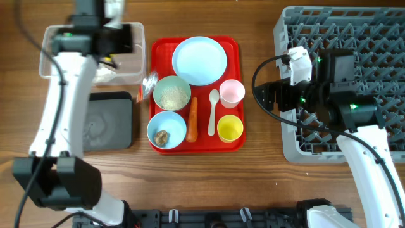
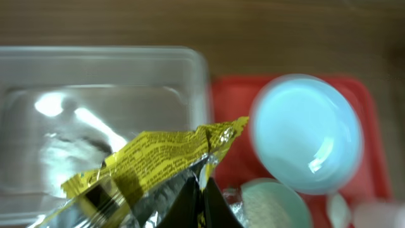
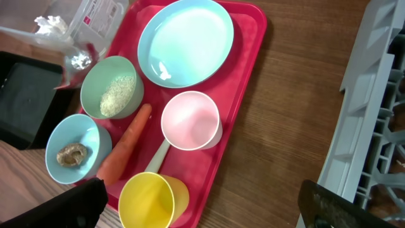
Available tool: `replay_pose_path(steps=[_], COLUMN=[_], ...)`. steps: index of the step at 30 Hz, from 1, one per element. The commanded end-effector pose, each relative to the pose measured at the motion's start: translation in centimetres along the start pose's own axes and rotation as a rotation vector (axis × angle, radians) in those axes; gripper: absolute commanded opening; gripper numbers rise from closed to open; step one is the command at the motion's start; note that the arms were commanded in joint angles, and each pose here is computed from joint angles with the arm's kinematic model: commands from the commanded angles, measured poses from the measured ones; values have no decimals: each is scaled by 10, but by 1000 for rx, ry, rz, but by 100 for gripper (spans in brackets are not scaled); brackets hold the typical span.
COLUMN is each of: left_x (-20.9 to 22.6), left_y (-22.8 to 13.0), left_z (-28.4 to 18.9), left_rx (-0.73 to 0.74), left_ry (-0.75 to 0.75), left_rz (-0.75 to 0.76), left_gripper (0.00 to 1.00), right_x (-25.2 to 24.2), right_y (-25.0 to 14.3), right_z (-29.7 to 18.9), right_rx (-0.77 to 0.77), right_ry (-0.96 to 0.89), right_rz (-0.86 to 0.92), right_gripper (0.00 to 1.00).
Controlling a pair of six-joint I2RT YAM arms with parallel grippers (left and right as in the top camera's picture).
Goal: Sort waste into correct bins and load items into the dishwasher rack
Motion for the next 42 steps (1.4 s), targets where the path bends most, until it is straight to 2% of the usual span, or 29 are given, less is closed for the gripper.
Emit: replay_pose_path(steps=[1, 5, 6, 7, 8, 9, 10, 15, 18, 23, 27, 32, 38, 42], left_x=[62, 85, 85, 84, 81, 78, 74, 36, 4, -56, -83, -79, -71, -53], left_y=[-9, -18, -23, -28, -33, -37, -38, -27, -36, -87, -122, -153, -150, -149], left_z=[24, 54, 65, 72, 78, 81, 82, 50, 26, 17, 26, 43, 60, 67], left_rx=[7, 18, 35, 55, 76, 91, 103, 87, 148, 387, 493, 554, 492, 479], left_ry=[98, 93, 82, 76, 64, 58, 52, -54, -116, -213, -246, -179, -132, -7], left_rz=[-153, -192, -196, -199, -198, -197, -193, -131, -105, -46, -2, -48, -57, -75], left_gripper=[4, 6, 25, 57, 75, 86, 90, 93, 86, 77, 73, 72, 70, 69], right_x=[-1, -1, -2, -2, -2, -2, -2, -2, -2, -1, -1, -1, -1, -2], right_y=[7, 7, 7, 6, 6, 6, 7, 8, 8, 10, 10, 11, 10, 9], right_z=[0, 3, 3, 4, 4, 4, 4, 4, 4, 4, 4, 4, 4, 4], right_rx=[-12, -8, -5, -4, -4, -4, -5, -11, -11, -20, -20, -21, -19, -13], right_ry=[-8, -9, -9, -9, -9, -9, -9, -8, -8, -6, -6, -6, -6, -7], right_rz=[1, 3, 4, 4, 5, 4, 4, 2, 2, -3, -3, -4, -2, 0], right_gripper=[100, 100, 100, 100, 100, 100, 100, 99, 100, 100, 100, 100, 100, 100])
Point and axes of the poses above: each gripper's point midway between its finger pads, its own z axis out along the fingers, its own x axis along the line the jaws close on, y = z × x, the point moved 1 cm from there along -z, back along the fingers, and after that the axes turned 15 degrees about z, right-handed, at the moved point
